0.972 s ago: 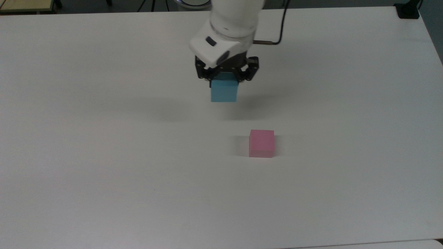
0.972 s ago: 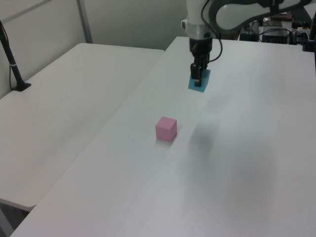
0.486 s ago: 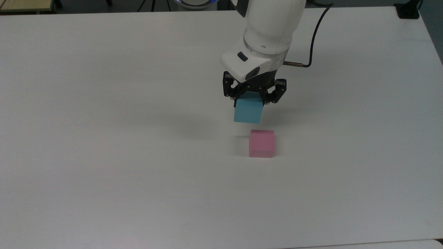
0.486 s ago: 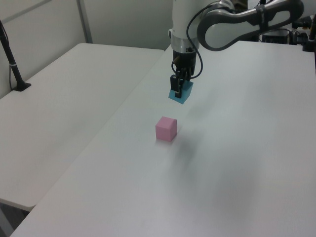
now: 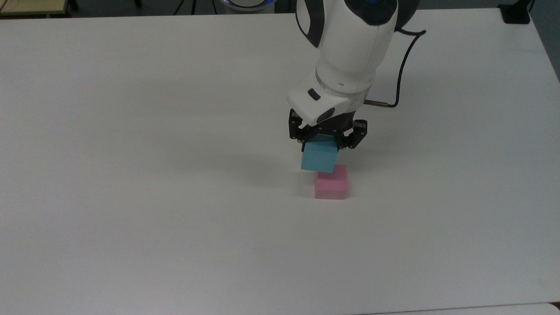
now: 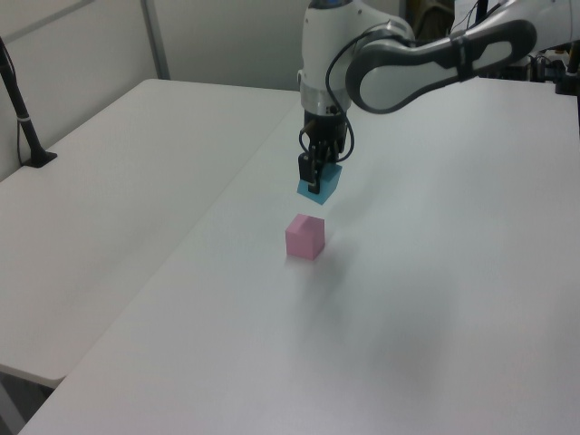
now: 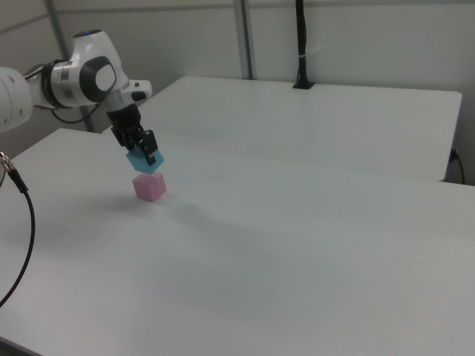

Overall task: Put blue cube on pink cube
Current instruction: 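Lower the light-blue cube onto the top of the pink cube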

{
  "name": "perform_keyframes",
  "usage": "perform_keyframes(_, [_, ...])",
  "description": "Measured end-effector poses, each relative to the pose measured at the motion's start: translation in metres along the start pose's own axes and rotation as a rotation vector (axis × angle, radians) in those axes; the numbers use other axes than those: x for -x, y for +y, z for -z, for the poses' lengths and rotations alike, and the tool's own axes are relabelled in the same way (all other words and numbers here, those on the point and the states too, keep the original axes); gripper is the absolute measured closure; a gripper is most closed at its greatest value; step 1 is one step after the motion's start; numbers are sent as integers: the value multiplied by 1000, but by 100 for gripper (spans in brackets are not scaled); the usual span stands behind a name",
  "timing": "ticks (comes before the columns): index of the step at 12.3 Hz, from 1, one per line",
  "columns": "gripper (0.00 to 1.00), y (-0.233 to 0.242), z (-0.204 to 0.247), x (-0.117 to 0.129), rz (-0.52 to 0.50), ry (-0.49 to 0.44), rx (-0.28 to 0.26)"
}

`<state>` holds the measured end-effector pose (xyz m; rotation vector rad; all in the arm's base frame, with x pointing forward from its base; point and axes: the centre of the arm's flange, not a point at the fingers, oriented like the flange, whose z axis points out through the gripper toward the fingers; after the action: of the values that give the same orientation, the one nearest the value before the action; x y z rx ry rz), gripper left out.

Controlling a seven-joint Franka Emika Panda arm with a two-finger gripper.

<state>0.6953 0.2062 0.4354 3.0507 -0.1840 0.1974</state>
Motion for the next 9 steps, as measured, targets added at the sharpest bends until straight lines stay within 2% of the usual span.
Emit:
perform_keyframes(3, [38,-8,-14,0,-7,-13,-27])
perform_keyframes(9, [38,-27,-40,1,-4,-4,-43])
